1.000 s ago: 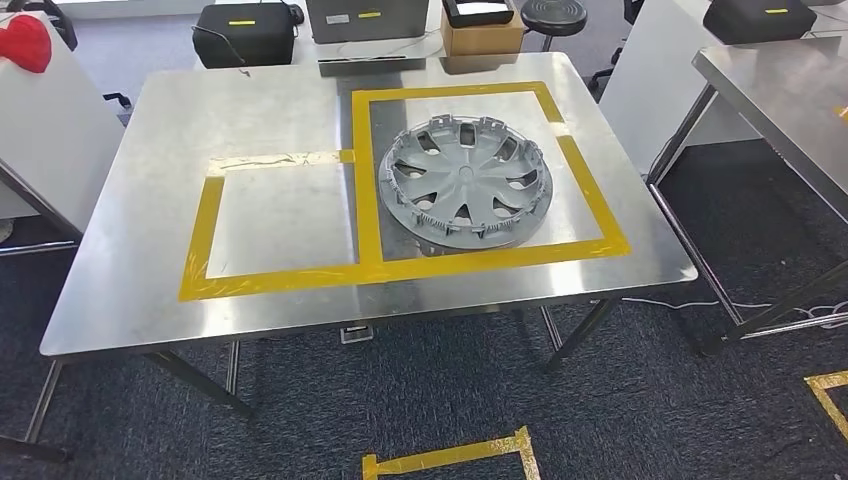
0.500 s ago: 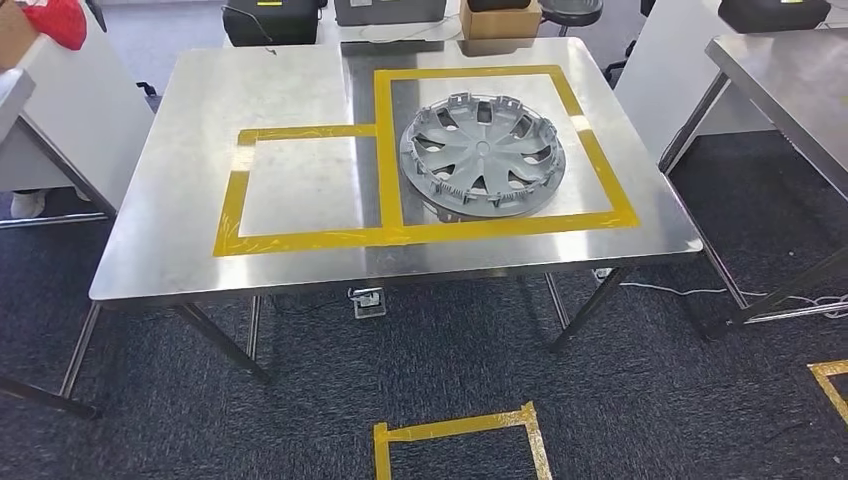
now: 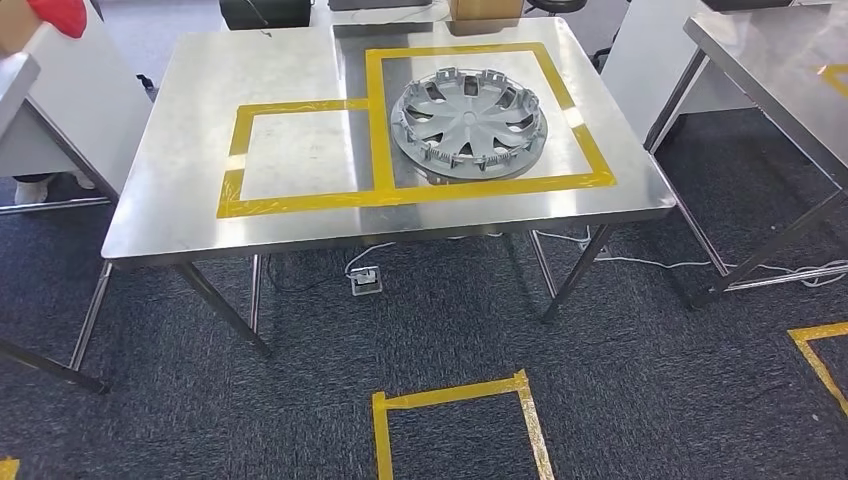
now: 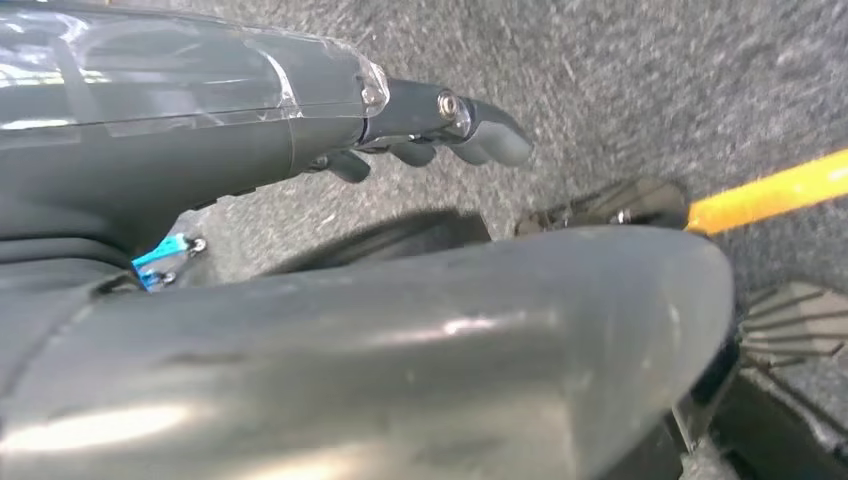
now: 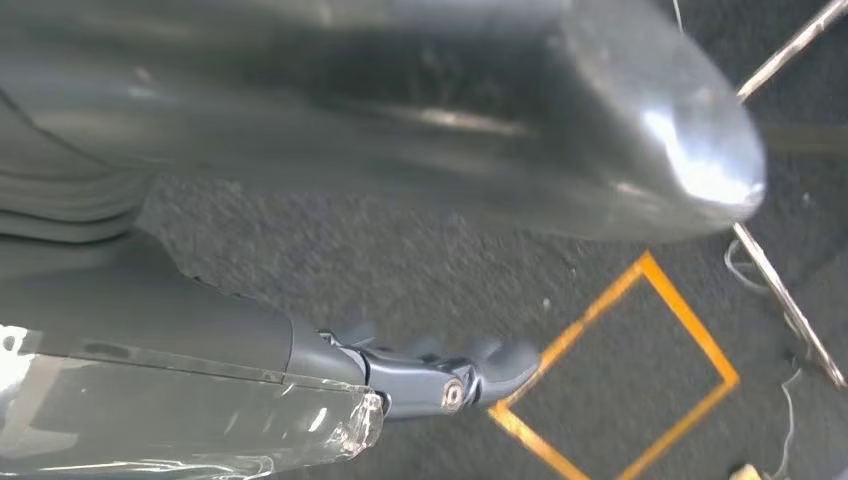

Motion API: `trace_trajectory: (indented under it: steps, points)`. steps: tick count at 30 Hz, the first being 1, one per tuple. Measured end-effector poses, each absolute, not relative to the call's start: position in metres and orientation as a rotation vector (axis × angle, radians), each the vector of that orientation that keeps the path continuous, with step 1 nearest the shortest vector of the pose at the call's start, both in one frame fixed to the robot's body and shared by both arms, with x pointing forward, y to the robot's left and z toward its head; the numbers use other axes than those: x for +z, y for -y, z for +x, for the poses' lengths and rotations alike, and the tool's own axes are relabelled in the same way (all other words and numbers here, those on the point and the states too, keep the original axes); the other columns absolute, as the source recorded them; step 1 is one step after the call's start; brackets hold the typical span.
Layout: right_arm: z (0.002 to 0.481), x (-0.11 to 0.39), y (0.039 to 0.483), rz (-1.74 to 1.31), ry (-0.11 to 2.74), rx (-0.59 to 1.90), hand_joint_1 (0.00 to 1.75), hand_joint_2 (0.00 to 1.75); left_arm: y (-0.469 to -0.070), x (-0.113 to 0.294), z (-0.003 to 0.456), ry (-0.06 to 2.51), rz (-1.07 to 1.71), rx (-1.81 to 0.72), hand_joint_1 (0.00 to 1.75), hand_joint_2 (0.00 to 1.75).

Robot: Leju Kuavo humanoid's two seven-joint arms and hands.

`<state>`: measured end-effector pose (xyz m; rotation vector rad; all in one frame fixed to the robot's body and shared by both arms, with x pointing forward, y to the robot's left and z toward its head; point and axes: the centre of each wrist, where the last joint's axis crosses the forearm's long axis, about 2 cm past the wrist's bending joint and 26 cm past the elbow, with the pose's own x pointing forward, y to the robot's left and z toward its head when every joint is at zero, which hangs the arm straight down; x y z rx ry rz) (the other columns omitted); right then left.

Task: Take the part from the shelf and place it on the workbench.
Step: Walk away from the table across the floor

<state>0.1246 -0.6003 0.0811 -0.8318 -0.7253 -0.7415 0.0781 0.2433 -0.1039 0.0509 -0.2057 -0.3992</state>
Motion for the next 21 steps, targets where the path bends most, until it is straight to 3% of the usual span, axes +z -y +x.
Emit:
trace_trajectory:
  steps: [15, 21]
  points:
    - [0.126, -0.019, 0.528, -0.556, 0.471, -0.570, 0.00, 0.00, -0.244, -0.104, 0.078, 0.214, 0.053, -0.409, 0.00, 0.00]
    - [0.118, -0.054, 0.477, -0.445, 0.358, -0.467, 0.00, 0.00, -0.243, -0.104, 0.078, 0.215, 0.057, -0.411, 0.00, 0.00]
